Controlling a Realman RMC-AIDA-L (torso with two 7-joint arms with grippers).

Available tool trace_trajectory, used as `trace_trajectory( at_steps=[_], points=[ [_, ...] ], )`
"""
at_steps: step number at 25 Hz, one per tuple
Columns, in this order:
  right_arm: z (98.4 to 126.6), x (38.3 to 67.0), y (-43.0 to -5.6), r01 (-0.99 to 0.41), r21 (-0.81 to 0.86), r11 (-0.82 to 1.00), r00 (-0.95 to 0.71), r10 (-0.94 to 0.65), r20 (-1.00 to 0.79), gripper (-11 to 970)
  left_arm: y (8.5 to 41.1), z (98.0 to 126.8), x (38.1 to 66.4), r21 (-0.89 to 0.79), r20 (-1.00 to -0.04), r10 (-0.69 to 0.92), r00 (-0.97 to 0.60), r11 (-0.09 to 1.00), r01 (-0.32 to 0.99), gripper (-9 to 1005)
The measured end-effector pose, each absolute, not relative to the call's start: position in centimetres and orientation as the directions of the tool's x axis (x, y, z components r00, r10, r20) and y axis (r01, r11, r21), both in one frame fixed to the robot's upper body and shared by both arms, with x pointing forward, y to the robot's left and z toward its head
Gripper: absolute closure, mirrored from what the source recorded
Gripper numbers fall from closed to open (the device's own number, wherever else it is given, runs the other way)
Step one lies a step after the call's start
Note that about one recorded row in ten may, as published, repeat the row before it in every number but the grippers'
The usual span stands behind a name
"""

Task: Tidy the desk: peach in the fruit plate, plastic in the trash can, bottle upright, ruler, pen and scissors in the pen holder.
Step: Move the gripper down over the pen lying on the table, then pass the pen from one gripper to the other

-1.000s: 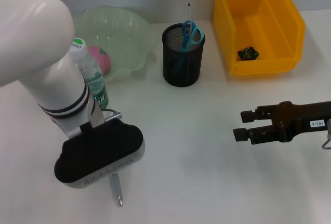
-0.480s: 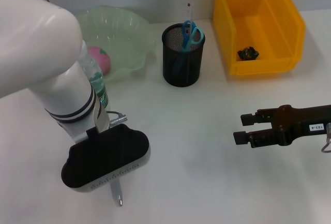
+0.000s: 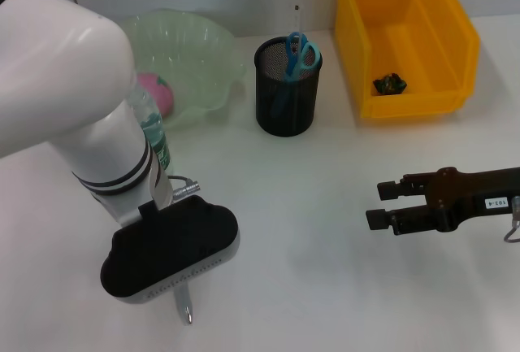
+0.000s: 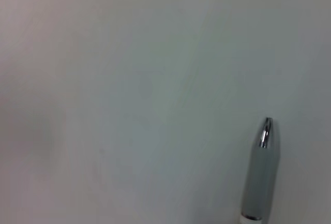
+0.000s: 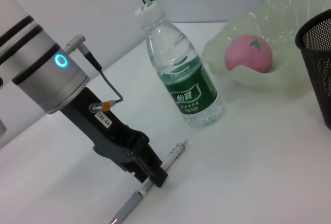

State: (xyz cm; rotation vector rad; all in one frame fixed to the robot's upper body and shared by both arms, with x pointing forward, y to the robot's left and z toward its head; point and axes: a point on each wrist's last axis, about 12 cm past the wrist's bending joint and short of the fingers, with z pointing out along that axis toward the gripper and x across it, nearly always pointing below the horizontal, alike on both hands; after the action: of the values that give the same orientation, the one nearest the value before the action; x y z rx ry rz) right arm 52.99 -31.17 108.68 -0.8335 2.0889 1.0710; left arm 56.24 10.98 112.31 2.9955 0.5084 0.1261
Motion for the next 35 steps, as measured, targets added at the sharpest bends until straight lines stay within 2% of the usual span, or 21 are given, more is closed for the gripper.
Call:
trace_trajectory(
  at_steps=[6,10,15,16,17,24,25,26,27,28,29,30,31,32,35],
  points=[
    [108.6,53.0,-31.1,-0.765,0.446,0.465,-0.595,-0.243,-0.766,183,11.0,112.2,56.2,0.104,0.064,0.332,0.941,-0.94,0.325,663],
    [108.7,53.0,-31.1,-0.766,0.446,0.463,-0.594,-0.244,-0.767,183,11.0,112.1,56.1,0.098,0.069,0.348,0.935,-0.935,0.341,854],
    [108.8,53.1,-31.0,-0.773,0.441,0.456,-0.586,-0.249,-0.771,184,10.9,112.9,56.4,0.095,0.049,0.412,0.91,-0.909,0.407,867],
    [108.8,53.1,-31.0,-0.777,0.438,0.452,-0.583,-0.252,-0.773,184,10.8,114.1,56.9,0.1,-0.001,0.466,0.885,-0.88,0.464,869],
    [108.8,53.1,-31.0,-0.777,0.438,0.452,-0.583,-0.252,-0.773,184,10.8,114.1,56.9,0.1,-0.001,0.466,0.885,-0.88,0.464,869],
    [108.9,53.0,-31.1,-0.793,0.415,0.445,-0.561,-0.271,-0.782,185,11.4,118.6,58.6,0.11,-0.306,0.667,0.679,-0.684,0.721,868],
    [108.9,53.0,-31.2,-0.797,0.409,0.445,-0.555,-0.273,-0.786,185,11.6,119.1,58.7,0.117,-0.36,0.689,0.629,-0.636,0.763,868],
    [108.9,53.0,-31.3,-0.805,0.393,0.443,-0.541,-0.279,-0.793,185,12.0,120.0,59.0,0.119,-0.453,0.716,0.532,-0.543,0.831,868],
    [108.9,53.0,-31.3,-0.805,0.393,0.443,-0.541,-0.279,-0.793,185,12.0,120.0,59.0,0.119,-0.453,0.716,0.532,-0.543,0.831,868],
    [108.9,53.0,-31.4,-0.811,0.383,0.442,-0.532,-0.284,-0.798,185,12.6,120.8,59.3,0.108,-0.549,0.719,0.426,-0.444,0.89,868],
    [109.0,53.0,-31.4,-0.817,0.374,0.44,-0.523,-0.288,-0.803,185,12.6,120.8,59.3,0.108,-0.549,0.719,0.426,-0.444,0.89,867],
    [109.0,53.1,-31.4,-0.824,0.361,0.437,-0.51,-0.294,-0.809,185,13.0,121.2,59.4,0.097,-0.596,0.714,0.368,-0.39,0.916,867],
    [109.2,53.2,-31.5,-0.837,0.334,0.433,-0.485,-0.306,-0.819,185,13.8,122.0,59.7,0.052,-0.684,0.688,0.243,-0.286,0.957,867],
    [109.2,53.2,-31.5,-0.837,0.334,0.433,-0.485,-0.306,-0.819,185,13.8,122.0,59.7,0.052,-0.684,0.688,0.243,-0.286,0.957,867],
    [109.4,53.4,-31.5,-0.861,0.283,0.423,-0.438,-0.331,-0.836,186,15.0,122.7,60.1,-0.078,-0.779,0.627,0.015,-0.121,0.99,867]
  ],
)
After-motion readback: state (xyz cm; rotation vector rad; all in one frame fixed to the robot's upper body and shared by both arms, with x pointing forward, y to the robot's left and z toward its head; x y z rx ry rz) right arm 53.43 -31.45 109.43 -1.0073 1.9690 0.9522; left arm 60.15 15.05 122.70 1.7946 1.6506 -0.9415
